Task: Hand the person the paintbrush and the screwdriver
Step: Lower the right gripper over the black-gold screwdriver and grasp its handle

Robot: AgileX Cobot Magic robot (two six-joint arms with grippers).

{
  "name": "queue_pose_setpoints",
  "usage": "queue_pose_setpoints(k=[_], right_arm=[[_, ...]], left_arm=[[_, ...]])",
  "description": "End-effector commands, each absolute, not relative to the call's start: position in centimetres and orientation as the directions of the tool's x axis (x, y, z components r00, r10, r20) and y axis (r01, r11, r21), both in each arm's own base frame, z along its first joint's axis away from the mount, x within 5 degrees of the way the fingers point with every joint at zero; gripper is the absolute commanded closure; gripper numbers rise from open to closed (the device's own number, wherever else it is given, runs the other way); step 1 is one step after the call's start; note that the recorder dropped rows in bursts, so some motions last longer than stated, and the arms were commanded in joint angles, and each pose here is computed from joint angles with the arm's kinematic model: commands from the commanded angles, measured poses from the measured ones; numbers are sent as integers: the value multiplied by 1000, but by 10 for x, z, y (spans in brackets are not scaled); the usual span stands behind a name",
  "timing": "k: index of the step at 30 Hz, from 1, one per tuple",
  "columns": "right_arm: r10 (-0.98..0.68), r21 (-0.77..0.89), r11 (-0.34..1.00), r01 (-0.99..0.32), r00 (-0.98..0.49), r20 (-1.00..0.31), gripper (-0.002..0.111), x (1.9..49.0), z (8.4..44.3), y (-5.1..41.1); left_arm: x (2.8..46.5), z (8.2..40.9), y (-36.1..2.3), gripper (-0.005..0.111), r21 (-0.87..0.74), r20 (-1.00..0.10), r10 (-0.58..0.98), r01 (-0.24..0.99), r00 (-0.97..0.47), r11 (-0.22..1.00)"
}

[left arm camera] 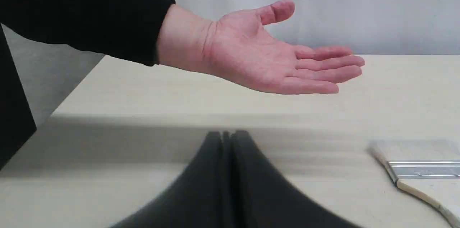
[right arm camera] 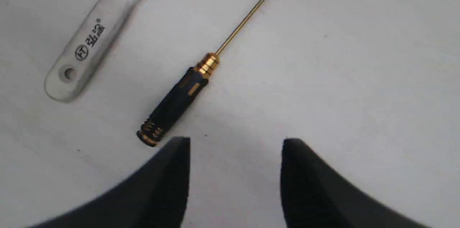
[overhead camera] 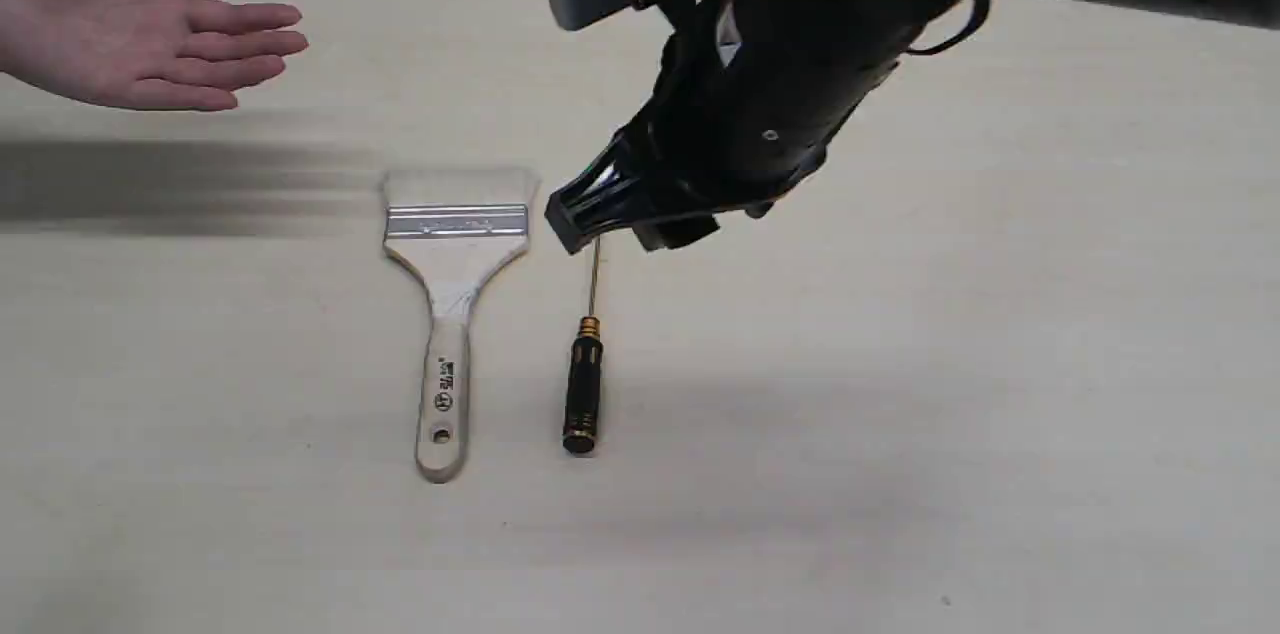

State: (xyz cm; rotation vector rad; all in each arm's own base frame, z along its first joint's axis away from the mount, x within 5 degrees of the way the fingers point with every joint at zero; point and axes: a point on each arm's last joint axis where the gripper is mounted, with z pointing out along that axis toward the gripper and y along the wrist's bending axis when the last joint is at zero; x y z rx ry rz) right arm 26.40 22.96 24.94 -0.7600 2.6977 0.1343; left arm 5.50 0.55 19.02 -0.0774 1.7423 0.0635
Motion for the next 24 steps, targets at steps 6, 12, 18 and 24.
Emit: queue_pose_setpoints(k=[6, 12, 18, 24], right_arm=[[-473, 95, 863, -497, -859, -197, 64, 275, 212, 255], [-467, 94, 870, -485, -869, -162, 65, 287, 193, 266], [-465, 90, 875, -475, -878, -109, 65, 293, 170, 272], [-466, 77, 880, -469, -883, -55, 65, 295, 146, 274]], left_arm=[[55, 190, 5, 107, -7, -987, -20, -82, -162, 997], [55, 190, 5, 107, -7, -987, -20, -82, -162, 997], [55, 190, 5, 107, -7, -987, -20, -82, -162, 997], [55, 190, 5, 107, -7, -987, -20, -82, -162, 997]])
